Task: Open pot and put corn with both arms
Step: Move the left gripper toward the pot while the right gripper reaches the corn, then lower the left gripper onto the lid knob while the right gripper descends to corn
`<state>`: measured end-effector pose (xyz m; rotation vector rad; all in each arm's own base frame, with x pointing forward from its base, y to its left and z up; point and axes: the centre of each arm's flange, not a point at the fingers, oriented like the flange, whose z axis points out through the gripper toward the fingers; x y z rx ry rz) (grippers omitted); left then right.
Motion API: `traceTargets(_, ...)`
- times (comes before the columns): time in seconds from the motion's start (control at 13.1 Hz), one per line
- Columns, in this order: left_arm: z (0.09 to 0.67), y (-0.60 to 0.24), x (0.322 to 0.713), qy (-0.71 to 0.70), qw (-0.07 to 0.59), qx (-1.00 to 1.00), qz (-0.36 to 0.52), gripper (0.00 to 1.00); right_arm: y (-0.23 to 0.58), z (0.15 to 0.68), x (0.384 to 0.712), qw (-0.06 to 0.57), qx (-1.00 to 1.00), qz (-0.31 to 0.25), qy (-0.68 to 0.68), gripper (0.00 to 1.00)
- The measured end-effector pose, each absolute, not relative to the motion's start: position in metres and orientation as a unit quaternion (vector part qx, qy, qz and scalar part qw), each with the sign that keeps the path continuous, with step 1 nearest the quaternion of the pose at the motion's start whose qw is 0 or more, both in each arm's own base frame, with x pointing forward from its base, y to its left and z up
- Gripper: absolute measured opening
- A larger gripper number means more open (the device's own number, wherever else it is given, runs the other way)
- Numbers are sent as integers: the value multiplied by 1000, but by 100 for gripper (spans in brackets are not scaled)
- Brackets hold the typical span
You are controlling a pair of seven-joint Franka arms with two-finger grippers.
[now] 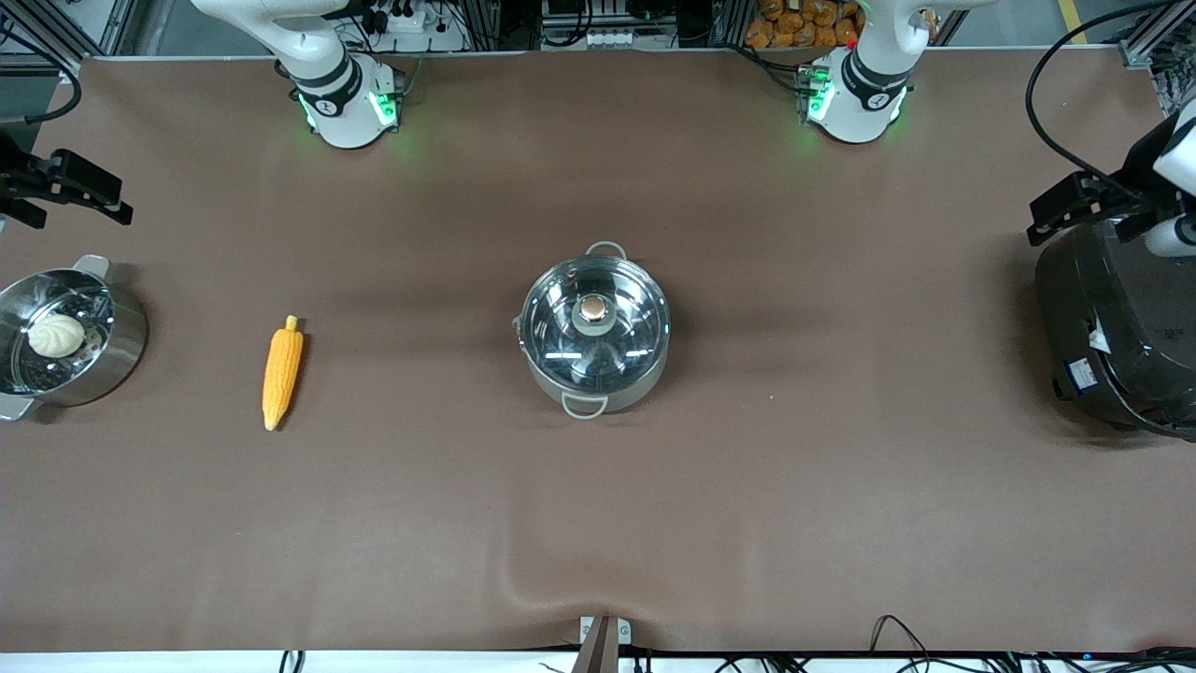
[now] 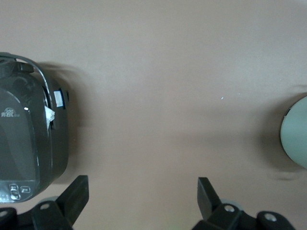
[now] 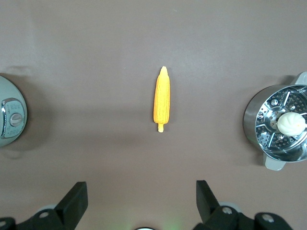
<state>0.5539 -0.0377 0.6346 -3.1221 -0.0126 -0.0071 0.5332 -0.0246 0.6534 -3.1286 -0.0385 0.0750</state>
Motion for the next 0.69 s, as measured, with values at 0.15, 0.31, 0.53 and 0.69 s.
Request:
traceTargets(0.15,625,-71,559,-4,10,-1000,5,100,-33,647,537,6,-1000,26,-5,100)
traceTargets(0.31,612,-127,557,-11,11,-1000,14,100,-44,626,548,5,-1000,28,6,100)
traceTargets(0.53,577,-236,551,-65,7,-998,7,100,-51,558,570,0,-999,35,10,100)
traceTargets(0.69,541,-317,545,-111,-9,-994,-8,100,-51,503,584,-3,-999,42,9,100)
